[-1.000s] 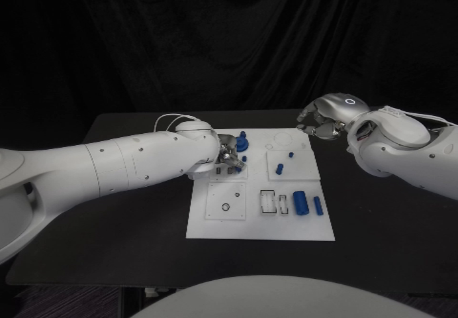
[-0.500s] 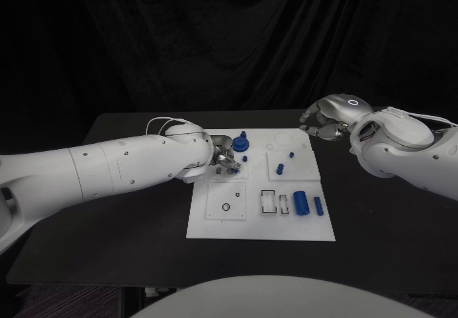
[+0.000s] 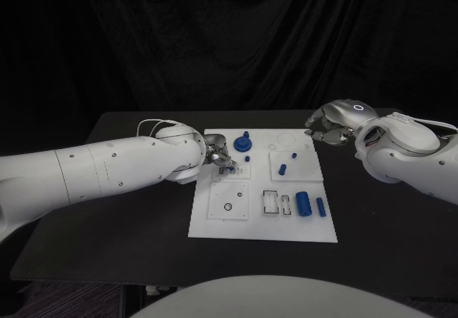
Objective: Assemble the parts on the task board
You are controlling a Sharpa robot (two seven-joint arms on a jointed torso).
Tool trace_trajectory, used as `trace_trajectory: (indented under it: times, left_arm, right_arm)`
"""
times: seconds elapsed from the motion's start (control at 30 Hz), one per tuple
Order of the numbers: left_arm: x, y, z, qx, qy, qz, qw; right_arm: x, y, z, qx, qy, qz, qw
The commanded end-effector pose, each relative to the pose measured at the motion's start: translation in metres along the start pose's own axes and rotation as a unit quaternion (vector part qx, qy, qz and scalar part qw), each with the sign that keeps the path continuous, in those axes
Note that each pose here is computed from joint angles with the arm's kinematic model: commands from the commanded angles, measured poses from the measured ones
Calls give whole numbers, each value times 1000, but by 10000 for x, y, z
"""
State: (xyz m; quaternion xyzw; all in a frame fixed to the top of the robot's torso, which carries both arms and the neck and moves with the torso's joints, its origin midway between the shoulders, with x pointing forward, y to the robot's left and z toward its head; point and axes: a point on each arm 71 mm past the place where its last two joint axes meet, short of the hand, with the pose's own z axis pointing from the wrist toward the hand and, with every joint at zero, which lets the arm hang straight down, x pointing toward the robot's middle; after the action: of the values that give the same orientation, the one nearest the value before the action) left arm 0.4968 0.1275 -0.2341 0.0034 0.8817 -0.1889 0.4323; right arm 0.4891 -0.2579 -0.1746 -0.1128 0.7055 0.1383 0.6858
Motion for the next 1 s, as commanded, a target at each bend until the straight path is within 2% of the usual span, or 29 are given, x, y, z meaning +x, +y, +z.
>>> trace_trajectory:
  times: [0.03, 0.2, 0.47, 0.7, 1.0]
  left_arm:
    - [-13, 5, -15, 8, -32, -19, 999]
    - [16, 43, -27, 4, -56, -36, 998]
    - [160, 94, -18, -6, -81, -62, 995]
    - [232, 87, -6, -9, -87, -72, 994]
    - [265, 89, 20, -14, -82, -71, 994]
  right_arm:
    - [14, -14, -8, 9, 2, -1, 1000]
    - [14, -19, -10, 11, 1, -1, 1000]
    - [11, -29, -12, 13, -1, -1, 1000]
    - [8, -34, -15, 13, -3, 0, 1000]
    - [8, -37, -16, 15, -3, 0, 1000]
